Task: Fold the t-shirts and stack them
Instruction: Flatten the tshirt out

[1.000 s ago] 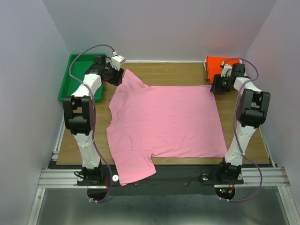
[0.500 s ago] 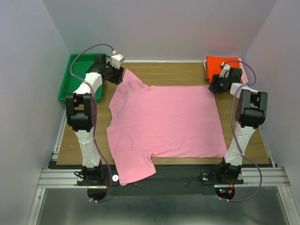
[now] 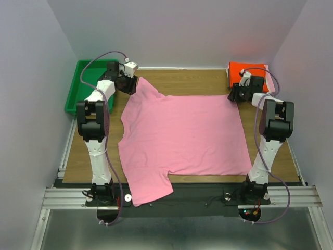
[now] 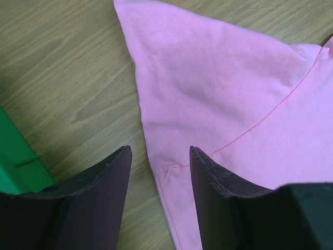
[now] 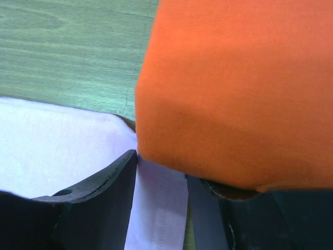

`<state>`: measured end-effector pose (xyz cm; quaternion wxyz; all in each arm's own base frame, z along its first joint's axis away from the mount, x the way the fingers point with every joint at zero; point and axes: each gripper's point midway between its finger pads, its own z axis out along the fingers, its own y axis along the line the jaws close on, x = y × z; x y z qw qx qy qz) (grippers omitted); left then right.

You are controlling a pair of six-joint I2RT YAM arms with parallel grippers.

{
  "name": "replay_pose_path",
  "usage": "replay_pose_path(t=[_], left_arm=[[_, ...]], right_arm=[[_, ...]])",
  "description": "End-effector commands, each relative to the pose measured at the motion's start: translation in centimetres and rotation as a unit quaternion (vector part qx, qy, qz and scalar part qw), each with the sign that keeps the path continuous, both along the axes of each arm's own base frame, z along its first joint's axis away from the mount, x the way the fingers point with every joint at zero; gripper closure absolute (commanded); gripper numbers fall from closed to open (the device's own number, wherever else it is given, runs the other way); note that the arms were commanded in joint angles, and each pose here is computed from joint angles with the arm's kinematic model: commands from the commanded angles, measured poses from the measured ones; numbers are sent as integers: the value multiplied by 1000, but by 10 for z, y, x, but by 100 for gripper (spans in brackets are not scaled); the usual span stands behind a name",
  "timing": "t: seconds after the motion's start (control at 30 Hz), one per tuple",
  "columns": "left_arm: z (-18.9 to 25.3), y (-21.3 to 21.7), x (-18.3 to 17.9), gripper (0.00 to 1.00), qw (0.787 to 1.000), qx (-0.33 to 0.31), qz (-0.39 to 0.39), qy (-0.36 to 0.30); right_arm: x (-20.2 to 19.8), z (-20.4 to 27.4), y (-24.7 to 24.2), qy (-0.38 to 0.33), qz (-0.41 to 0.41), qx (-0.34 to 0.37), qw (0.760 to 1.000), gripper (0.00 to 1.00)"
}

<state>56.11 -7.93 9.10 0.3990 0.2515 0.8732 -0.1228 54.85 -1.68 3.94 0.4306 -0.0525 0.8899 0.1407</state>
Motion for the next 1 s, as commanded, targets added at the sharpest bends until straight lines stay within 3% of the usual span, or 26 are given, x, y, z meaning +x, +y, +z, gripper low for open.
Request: replay_pose_path(t=[0.0, 0.07, 0.37, 0.5, 0.6, 0.87, 0.97], left_arm=[[28, 2, 14, 40, 999, -8, 8, -30], [25, 4, 16, 40, 999, -5, 12, -29], [6, 8, 37, 38, 1000, 4, 19, -13], [-3, 10, 44, 38, 1000, 6, 24, -10], [-14, 11, 46, 38, 1000, 12, 27, 0], [-43, 3, 39, 39, 999, 17, 12, 26], [-44, -2, 42, 43, 1000, 9, 7, 23]], right_arm=[[8, 13, 9, -27, 12, -1, 1000, 56], [9, 15, 6, -30, 5, -5, 1000, 62], [13, 32, 2, -47, -4, -14, 999, 63], [13, 34, 2, -49, -1, -15, 999, 89], [13, 36, 4, -51, 1, -11, 999, 99], [9, 45, 9, -56, 10, -2, 998, 100], [8, 49, 11, -60, 13, 1, 998, 99]])
